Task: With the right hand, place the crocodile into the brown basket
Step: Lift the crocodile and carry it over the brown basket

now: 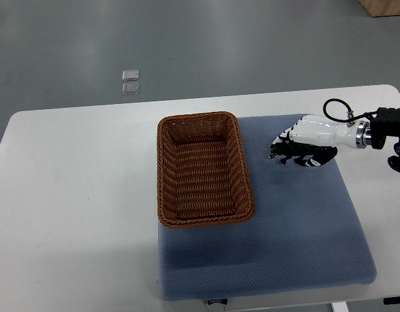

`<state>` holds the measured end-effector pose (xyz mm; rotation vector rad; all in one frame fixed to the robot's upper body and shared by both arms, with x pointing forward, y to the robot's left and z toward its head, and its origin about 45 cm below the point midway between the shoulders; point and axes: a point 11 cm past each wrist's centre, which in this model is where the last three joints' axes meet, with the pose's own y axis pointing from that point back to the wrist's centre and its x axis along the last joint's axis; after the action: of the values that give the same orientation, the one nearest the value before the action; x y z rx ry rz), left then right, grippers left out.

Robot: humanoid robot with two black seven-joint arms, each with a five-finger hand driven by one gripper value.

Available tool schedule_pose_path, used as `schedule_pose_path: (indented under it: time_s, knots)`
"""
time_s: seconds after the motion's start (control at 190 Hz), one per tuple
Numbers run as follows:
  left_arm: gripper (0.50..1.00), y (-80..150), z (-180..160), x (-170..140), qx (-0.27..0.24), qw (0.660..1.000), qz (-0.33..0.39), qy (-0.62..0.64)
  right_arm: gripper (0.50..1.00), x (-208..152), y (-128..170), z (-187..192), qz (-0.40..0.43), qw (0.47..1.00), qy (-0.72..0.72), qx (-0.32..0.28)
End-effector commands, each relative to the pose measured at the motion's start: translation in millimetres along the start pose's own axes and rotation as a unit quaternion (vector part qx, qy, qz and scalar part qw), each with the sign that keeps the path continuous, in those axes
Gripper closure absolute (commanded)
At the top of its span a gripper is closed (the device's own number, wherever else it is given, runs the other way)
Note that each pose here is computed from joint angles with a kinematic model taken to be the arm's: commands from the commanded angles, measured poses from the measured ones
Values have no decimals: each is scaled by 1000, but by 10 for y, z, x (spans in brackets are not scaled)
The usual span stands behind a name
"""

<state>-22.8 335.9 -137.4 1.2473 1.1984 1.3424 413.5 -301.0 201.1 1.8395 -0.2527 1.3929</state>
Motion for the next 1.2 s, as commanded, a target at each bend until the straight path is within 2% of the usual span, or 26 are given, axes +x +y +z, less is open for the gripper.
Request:
schedule_pose_path:
  time_s: [0.0, 0.31, 0.673, 0.994, 1.194]
  knots:
    - [500, 0, 0, 0, 0, 1000, 0, 0, 922, 132, 10, 32, 9, 1000, 7, -3]
    - [500, 0, 0, 0, 0, 1000, 0, 0, 934, 546, -146, -62, 36, 999, 30, 15]
    - [500, 0, 0, 0, 0, 1000, 0, 0, 928, 951, -710, -688, 56, 992, 54, 100]
    - [500, 0, 0, 0, 0, 1000, 0, 0, 910, 994, -1016, -1132, 60, 985, 56, 153]
    - [500, 0, 0, 0, 0, 1000, 0, 0, 887, 810, -1197, -1427, 40, 981, 37, 186]
